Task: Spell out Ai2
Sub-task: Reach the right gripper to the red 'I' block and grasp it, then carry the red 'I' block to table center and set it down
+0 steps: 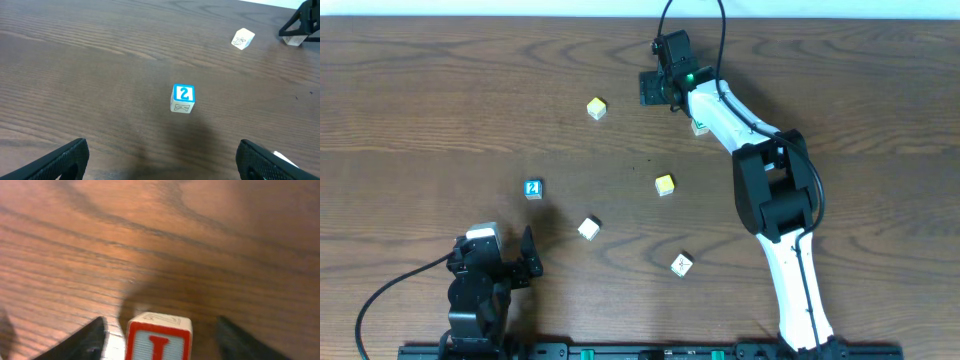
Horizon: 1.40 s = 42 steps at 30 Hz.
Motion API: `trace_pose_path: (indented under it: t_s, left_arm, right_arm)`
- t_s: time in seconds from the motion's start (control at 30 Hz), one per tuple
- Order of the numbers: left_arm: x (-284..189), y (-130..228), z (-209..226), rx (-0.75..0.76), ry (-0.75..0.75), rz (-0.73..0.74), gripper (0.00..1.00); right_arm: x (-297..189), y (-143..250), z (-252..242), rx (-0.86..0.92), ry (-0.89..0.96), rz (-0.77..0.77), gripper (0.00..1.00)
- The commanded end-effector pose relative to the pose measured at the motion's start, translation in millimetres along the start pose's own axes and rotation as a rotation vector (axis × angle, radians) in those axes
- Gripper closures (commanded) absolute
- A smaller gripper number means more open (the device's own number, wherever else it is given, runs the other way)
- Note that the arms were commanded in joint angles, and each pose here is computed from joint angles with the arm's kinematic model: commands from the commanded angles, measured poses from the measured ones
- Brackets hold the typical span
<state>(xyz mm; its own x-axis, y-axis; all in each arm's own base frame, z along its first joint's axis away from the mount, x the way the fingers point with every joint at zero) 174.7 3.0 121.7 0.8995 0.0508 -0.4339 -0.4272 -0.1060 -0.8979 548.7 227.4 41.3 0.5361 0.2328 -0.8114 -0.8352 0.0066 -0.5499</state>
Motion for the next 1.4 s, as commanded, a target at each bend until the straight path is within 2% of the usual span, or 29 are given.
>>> trace_pose_path:
  t_s: [0.0,0.17,0.23,0.8,0.93,0.97,1.2,1.37]
  left_arm:
    - [2.7,5.0,1.4,0.012,-0.006,0.009,0.05]
    - [2.7,5.0,1.4,0.012,-0.006,0.009,0.05]
    - [2.7,5.0,1.4,0.012,-0.006,0.009,0.05]
    - [2.7,5.0,1.4,0.012,-0.006,0.009,0.05]
    - [2.7,5.0,1.4,0.012,-0.006,0.009,0.05]
    - [2.7,5.1,1.4,0.012,-0.006,0.009,0.05]
    - [2.7,5.0,1.4,0.012,-0.006,0.009,0.05]
    - [2.7,5.0,1.4,0.012,-0.006,0.009,0.05]
  right_arm:
    - [-3.8,-5.4,0.6,-0.013,0.043,-0.020,0.39]
    - [-3.8,-4.4,1.5,-0.014,0.042,-0.017,0.48]
    - [-3.8,-3.6,3.1,-0.017,0.042,-0.015,0.55]
    - [-10.6,5.9,8.5,-0.034,0.068,0.027,0.73]
    - [-37.5,3.5,15.2,-0.043,0.072,0.054,0.90]
    - [-47.4,0.5,17.8,-0.045,0.070,0.053,0.99]
    - [-129.4,-19.7,45.1,-0.013,0.033,0.009,0.99]
    - [-153.5,3.8,51.7,-0.030,0.062,0.108,0.99]
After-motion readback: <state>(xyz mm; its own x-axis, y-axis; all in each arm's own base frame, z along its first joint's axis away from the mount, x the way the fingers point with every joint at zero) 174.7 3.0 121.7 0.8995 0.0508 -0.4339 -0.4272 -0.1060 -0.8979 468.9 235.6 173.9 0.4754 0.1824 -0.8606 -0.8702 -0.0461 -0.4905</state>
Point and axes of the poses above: each gripper's point midway between its finger pads, its own x axis out along the fingers, its own z axis along the line the jaws close on, y = z × x, the point moved 4 cm from there along -x, back along the fingers, and after that the axes turned 2 degrees about x, right-handed, at the moved point
